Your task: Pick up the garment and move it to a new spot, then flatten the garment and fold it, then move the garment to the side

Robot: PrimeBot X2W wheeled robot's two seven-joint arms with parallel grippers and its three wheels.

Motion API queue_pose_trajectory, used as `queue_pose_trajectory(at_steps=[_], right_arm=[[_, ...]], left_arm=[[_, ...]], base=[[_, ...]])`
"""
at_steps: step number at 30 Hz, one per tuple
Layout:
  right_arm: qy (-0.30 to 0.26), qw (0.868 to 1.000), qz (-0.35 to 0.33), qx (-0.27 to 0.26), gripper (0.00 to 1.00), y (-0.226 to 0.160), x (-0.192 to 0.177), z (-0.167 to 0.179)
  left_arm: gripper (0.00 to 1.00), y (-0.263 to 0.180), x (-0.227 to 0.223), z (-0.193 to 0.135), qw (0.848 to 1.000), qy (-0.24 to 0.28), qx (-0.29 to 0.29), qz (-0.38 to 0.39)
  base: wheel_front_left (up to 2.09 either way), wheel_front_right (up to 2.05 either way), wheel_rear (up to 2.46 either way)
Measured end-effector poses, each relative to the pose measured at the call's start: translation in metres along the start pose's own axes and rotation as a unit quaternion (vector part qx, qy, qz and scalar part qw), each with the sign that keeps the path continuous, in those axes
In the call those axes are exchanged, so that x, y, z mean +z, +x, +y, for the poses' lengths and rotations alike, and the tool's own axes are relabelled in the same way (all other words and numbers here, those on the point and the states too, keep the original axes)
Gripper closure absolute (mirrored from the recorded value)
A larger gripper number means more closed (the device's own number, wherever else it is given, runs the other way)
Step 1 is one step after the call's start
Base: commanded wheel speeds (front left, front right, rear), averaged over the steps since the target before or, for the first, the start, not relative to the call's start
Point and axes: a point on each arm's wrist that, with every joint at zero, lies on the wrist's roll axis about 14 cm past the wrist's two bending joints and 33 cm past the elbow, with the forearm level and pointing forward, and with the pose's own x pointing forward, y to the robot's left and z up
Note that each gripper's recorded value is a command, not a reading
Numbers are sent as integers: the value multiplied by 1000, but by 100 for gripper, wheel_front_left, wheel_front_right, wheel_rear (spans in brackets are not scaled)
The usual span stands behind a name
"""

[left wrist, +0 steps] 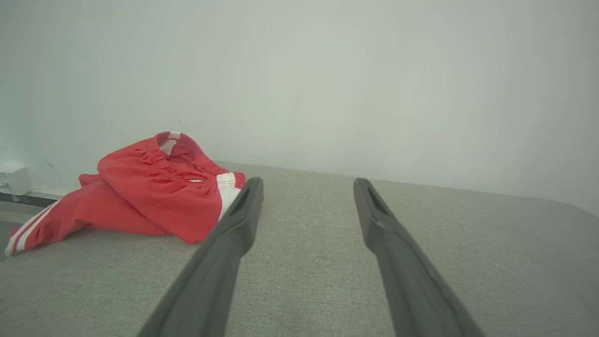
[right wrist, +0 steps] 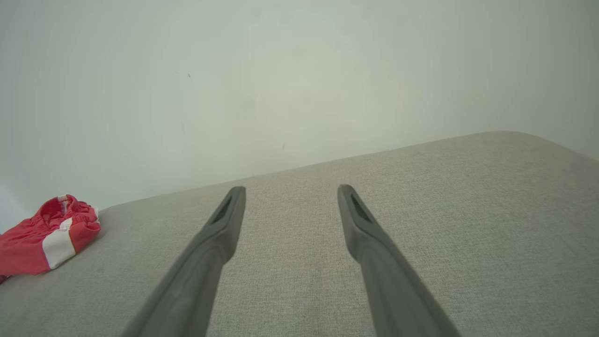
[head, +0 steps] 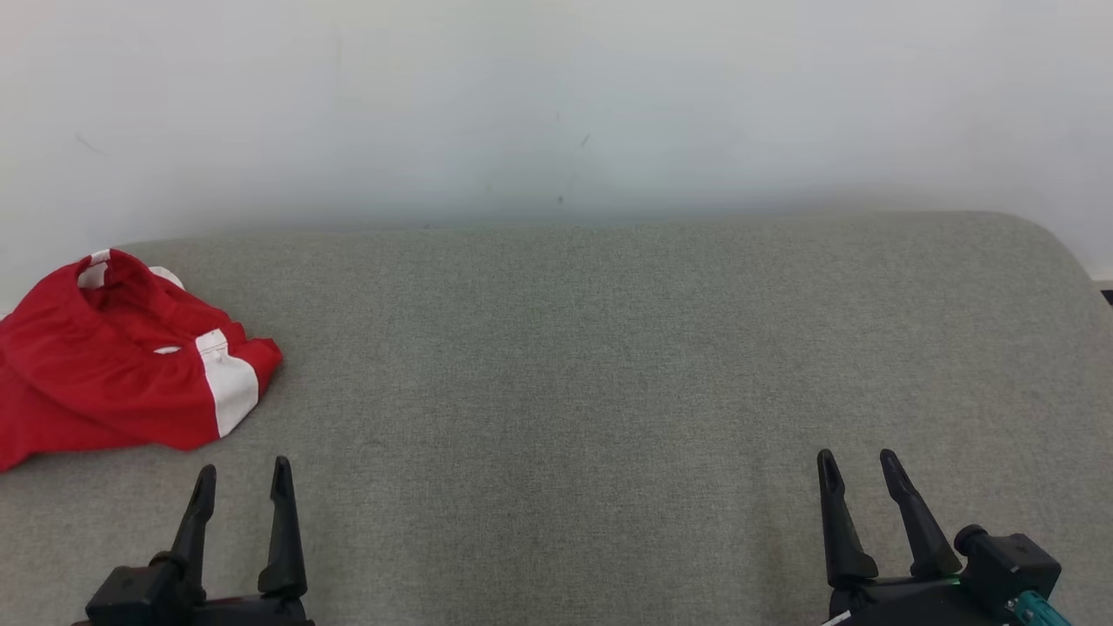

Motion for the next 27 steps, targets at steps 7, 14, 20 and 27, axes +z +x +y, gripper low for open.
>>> queue_pose_trajectory(at_steps=[7, 14, 20, 27], right_arm=[[-22, 1000, -2, 7, 0, -2, 0, 3], [-38, 999, -5, 10, 0, -4, 1, 3], [-40, 999, -9, 13, 0, -4, 1, 4], [-32, 999, -6, 16, 0, -4, -1, 6]], left_arm=[[0, -4, -5, 4, 1000, 14, 1, 5], [0, -5, -4, 3, 1000, 22, -8, 1], [0, -7, -11, 2, 1000, 24, -13, 9], [0, -10, -17, 4, 1000, 21, -12, 20]], base=[[0, 0, 0], [0, 0, 0], [0, 0, 0], [0, 0, 0]])
